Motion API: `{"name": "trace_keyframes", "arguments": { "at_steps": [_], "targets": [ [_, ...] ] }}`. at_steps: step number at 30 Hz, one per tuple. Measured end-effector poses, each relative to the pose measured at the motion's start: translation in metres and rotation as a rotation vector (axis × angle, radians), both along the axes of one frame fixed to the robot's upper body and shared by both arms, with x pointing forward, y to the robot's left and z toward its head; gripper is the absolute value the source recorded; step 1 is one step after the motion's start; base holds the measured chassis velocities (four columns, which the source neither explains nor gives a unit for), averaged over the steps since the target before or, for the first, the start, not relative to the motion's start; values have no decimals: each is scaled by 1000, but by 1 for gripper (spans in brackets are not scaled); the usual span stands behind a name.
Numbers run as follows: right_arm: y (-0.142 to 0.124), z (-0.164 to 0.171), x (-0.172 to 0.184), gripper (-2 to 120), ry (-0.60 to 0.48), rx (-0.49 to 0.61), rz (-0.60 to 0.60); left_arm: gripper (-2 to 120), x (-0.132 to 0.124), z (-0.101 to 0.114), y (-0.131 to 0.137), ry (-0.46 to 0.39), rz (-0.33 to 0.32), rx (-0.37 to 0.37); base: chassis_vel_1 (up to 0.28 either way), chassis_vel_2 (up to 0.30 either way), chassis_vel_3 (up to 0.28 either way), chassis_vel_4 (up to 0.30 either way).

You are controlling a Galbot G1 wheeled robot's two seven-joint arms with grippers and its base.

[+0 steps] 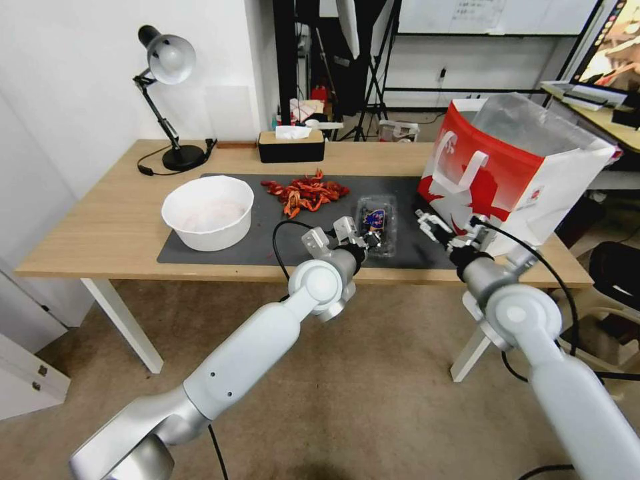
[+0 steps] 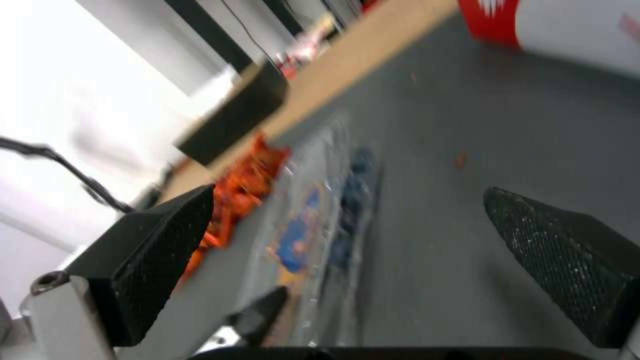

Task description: Close the takeout container lid, then place the container into the takeout bag.

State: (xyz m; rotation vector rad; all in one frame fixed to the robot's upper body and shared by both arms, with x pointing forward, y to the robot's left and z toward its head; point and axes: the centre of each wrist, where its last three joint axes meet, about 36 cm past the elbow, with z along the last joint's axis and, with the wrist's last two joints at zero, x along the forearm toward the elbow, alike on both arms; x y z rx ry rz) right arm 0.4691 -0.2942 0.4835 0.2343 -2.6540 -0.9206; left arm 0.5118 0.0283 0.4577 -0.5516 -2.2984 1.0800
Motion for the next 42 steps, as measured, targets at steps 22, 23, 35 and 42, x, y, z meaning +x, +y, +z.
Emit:
{"name": "trace_keyframes", "arguments": {
  "at_steps": [22,23,35,42],
  "targets": [
    [19,28,91,100,284,-39,143,0,1,-5,0,3,12,3,0,0,0,0],
    [19,28,91,100,284,-39,143,0,1,-5,0,3,12,3,0,0,0,0],
    [30,25,109,100,333,-7,172,0,0,-5,2,-1,20,4,0,0,0,0],
    [35,27,115,94,368,-1,186,0,-2,-5,3,1,25,0,0,0,0,0]
  ]
}}
